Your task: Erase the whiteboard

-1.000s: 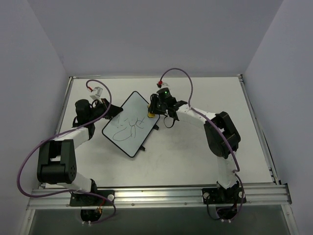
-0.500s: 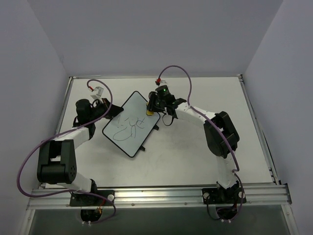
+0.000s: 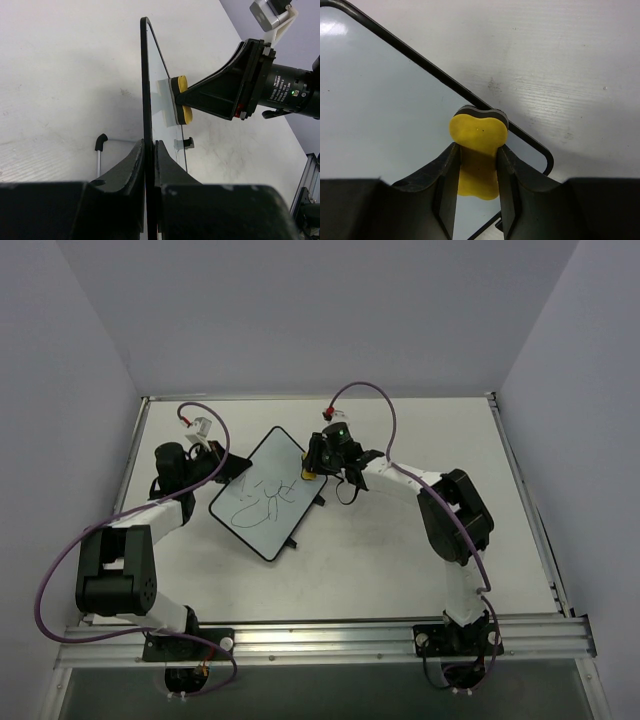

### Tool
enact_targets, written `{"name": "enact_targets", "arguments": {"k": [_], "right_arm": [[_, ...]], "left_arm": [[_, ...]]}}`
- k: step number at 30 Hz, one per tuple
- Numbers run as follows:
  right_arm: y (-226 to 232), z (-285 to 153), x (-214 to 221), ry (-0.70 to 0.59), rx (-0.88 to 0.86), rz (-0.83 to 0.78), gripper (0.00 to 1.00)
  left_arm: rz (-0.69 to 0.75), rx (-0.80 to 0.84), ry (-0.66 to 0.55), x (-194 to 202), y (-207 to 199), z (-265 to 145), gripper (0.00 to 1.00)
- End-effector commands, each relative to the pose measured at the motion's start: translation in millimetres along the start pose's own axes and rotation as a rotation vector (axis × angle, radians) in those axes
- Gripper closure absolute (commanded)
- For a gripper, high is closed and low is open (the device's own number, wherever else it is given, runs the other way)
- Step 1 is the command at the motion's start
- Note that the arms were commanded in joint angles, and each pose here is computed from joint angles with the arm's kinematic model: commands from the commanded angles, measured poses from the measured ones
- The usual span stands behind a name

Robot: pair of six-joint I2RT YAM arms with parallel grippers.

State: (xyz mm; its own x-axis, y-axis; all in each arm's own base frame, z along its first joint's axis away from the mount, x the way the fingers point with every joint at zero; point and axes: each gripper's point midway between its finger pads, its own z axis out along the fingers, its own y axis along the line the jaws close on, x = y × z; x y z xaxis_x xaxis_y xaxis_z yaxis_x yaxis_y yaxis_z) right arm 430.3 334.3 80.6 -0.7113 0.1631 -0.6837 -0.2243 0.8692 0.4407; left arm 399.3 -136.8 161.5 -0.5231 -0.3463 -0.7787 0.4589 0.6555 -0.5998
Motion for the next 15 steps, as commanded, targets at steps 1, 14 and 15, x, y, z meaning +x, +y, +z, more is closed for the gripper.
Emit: {"name": "enact_targets", "arguments": {"k": [1, 14, 15], "right_arm": [[-19, -7, 25, 0.076, 0.050, 0.004, 1.00], [-30, -13, 27, 0.074, 0.061, 0.007, 1.00], [-29, -13, 27, 0.076, 0.059, 0.003, 1.00]], "left_arm": [[0.104, 0.081, 0.002, -8, -23, 5, 0.98], [0.108, 0.073, 0.003, -7, -22, 6, 0.98], [0.107, 0.072, 0.004, -7, -22, 6, 0.98]]}}
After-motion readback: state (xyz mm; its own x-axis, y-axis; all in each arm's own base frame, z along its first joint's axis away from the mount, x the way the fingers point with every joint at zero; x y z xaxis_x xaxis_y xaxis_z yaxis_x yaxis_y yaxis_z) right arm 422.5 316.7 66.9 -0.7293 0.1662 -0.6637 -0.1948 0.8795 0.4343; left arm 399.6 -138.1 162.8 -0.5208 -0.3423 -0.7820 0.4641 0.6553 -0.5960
